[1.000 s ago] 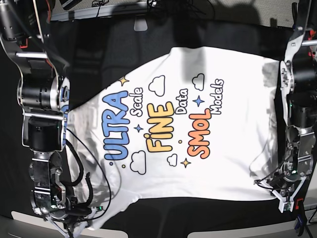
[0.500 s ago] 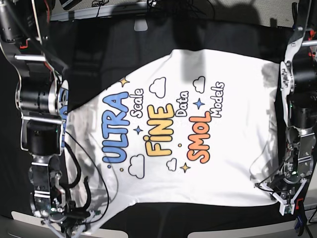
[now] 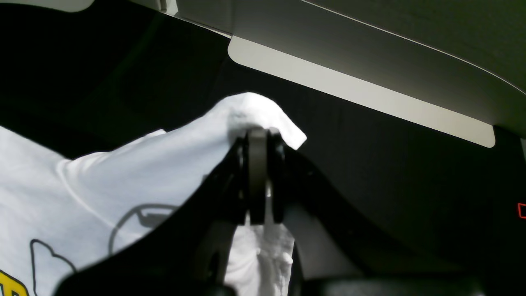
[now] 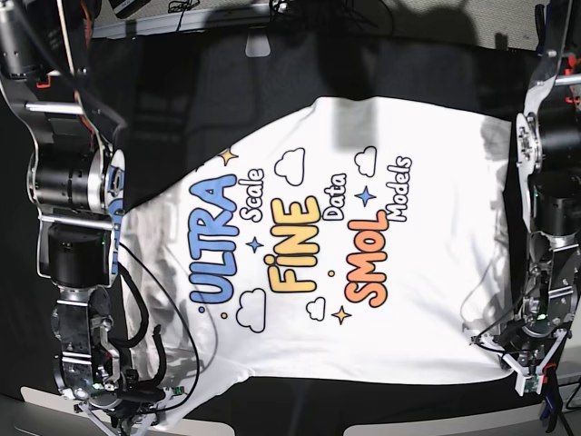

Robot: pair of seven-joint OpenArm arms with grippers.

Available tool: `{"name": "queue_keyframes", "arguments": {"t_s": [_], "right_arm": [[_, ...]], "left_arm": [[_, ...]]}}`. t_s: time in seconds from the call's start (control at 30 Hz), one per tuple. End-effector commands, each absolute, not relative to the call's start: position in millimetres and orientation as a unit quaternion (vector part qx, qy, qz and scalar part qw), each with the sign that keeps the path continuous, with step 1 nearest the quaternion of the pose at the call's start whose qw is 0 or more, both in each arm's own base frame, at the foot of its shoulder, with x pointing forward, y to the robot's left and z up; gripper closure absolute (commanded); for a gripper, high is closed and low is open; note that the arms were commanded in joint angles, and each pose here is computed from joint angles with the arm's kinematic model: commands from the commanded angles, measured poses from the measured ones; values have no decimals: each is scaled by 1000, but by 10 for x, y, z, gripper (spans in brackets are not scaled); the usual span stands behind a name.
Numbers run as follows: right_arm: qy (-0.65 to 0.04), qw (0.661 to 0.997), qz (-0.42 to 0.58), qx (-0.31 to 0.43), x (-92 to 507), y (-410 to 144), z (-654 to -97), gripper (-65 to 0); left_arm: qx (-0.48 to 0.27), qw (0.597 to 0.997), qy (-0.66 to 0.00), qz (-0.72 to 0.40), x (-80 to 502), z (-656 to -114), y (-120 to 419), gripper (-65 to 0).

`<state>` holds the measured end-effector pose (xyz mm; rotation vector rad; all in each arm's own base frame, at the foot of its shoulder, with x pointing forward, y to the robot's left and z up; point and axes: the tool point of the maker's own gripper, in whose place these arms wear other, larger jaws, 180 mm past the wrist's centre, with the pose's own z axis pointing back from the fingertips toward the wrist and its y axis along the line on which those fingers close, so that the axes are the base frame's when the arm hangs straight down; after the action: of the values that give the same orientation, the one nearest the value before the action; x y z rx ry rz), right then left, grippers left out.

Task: Layout the t-shirt on the table in an organized manner, then fold the t-shirt properly
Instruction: 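Pull both grippers apart along the shirt sides to stretch it flat, then release the shirt and raise both grippers away from it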

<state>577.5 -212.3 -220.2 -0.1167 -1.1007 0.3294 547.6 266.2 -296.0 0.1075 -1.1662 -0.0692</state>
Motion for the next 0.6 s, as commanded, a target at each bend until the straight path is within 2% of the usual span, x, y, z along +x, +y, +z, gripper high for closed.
{"name": "queue_keyframes", "arguments": {"t_s": [0.0, 0.1, 0.17, 0.23, 0.3, 0.37, 0.57], "right_arm": [[-563, 811, 148, -58, 5900, -2140, -1787, 0], [-566, 809, 148, -58, 5904, -2138, -1774, 0], [-566, 809, 148, -57, 5905, -2136, -1774, -20], [-569, 807, 149, -57, 5908, -2136, -1762, -168], [-577, 801, 149, -56, 5919, -2127, -1727, -275], [-580, 799, 149, -56, 5922, -2124, -1717, -310], [-581, 798, 149, -56, 5923, -2135, -1709, -310]], "left_arm": [[58, 808, -586, -29, 5609, -2615, 2733, -1], [58, 803, -592, -29, 5618, -2589, 2730, -40], [58, 791, -608, -30, 5636, -2521, 2722, -146], [59, 781, -622, -29, 5652, -2459, 2724, -256], [73, 772, -631, -17, 5658, -2409, 2787, -316], [88, 769, -633, 7, 5649, -2393, 2884, -327], [108, 760, -641, 25, 5614, -2312, 3095, -327]]}}
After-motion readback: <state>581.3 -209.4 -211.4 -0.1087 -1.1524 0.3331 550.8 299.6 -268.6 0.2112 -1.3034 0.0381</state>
